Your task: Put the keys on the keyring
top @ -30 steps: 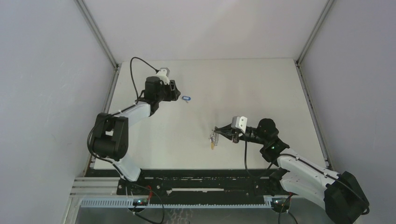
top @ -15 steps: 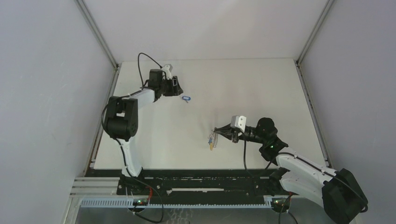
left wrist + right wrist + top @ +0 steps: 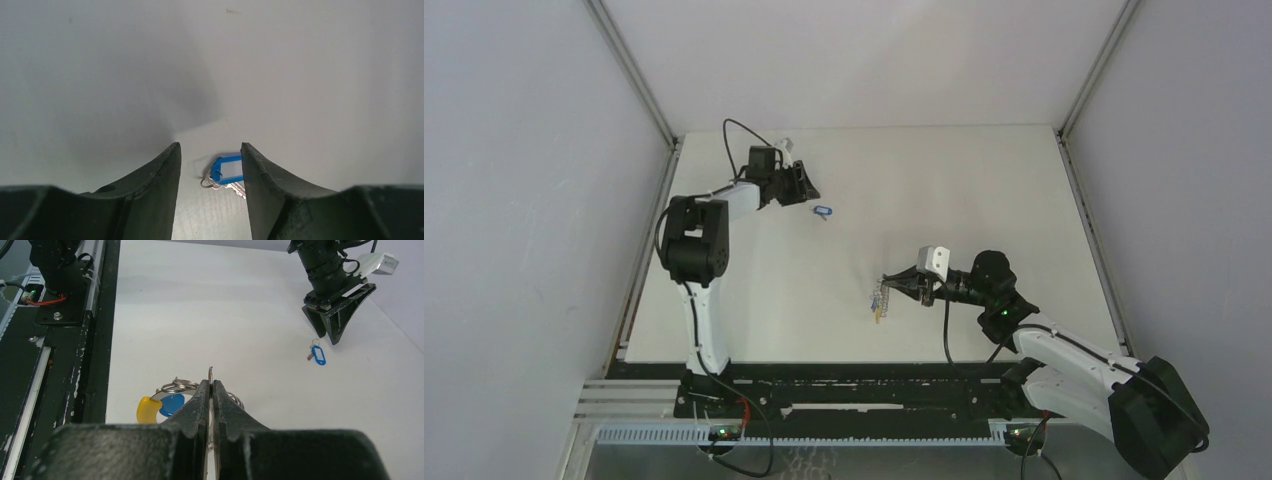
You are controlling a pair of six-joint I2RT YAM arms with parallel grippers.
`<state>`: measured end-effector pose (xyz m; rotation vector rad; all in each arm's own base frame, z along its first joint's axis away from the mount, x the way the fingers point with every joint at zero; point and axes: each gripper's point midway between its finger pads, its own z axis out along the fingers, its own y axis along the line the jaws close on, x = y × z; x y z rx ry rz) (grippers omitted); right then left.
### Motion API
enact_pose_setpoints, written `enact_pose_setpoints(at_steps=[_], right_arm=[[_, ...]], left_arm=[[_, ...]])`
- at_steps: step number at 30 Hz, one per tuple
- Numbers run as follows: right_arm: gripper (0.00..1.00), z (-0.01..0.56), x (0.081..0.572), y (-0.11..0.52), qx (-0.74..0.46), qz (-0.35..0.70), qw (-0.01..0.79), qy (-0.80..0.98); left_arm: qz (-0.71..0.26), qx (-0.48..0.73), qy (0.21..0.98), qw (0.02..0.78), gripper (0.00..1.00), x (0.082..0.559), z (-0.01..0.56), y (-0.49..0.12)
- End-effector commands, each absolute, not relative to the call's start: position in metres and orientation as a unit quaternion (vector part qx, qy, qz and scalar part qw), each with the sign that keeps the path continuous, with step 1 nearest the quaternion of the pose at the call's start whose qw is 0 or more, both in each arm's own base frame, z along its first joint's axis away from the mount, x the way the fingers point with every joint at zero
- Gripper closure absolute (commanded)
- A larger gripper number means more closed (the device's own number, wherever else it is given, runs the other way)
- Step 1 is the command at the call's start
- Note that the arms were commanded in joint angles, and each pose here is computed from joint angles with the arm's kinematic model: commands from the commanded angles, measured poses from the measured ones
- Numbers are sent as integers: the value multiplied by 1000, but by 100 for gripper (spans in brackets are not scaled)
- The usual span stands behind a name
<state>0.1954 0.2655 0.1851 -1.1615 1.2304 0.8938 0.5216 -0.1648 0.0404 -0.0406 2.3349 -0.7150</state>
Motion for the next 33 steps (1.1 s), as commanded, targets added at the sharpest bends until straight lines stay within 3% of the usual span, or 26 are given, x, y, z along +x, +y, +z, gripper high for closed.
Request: enact_pose_setpoints(at_steps=[1, 15, 33], right_arm=[[100, 206, 197, 267, -492, 388, 598, 500], [100, 208, 197, 267, -490, 390, 598, 500], [100, 209, 196, 268, -489, 394, 597, 499]], left_arm=[[-313, -44, 887, 336, 48, 529, 52, -176], [-355, -40, 876, 324, 50, 495, 55, -192], [-283, -40, 894, 345, 50, 473, 55, -166]])
